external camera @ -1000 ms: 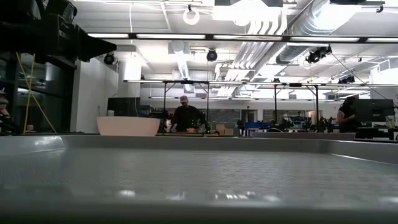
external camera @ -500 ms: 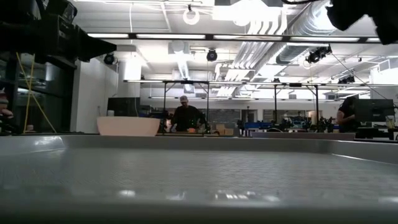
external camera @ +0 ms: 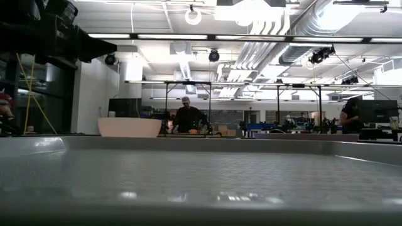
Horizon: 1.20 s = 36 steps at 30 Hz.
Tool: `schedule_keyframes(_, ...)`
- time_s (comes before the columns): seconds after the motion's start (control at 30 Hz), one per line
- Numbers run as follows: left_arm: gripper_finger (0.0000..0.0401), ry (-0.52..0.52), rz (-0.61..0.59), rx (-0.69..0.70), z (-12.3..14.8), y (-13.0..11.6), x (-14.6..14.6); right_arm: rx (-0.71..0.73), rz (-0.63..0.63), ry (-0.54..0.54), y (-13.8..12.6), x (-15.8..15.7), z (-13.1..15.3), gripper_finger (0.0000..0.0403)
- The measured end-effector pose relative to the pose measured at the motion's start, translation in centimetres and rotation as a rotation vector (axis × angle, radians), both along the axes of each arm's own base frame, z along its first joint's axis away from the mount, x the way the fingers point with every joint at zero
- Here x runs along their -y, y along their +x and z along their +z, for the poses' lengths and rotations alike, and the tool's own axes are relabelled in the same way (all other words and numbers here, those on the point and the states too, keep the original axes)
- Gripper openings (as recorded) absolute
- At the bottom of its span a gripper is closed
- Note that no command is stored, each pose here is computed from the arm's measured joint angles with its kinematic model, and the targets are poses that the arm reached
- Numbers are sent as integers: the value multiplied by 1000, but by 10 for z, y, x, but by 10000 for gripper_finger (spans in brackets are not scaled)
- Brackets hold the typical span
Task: Set up tray
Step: Put the blue mug on the gray tray
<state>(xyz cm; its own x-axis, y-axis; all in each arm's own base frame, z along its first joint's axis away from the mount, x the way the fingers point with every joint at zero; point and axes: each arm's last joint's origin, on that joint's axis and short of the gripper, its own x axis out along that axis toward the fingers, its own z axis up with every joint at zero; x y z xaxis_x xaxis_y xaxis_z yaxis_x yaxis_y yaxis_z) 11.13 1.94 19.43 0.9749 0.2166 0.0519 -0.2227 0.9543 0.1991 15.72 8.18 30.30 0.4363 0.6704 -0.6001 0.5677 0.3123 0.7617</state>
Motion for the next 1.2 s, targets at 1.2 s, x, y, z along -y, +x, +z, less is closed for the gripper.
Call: schedule_keyframes(1.2,46,-3,-2,-19,-2,0,0,-836,-248,-428,4,-79,-53,156)
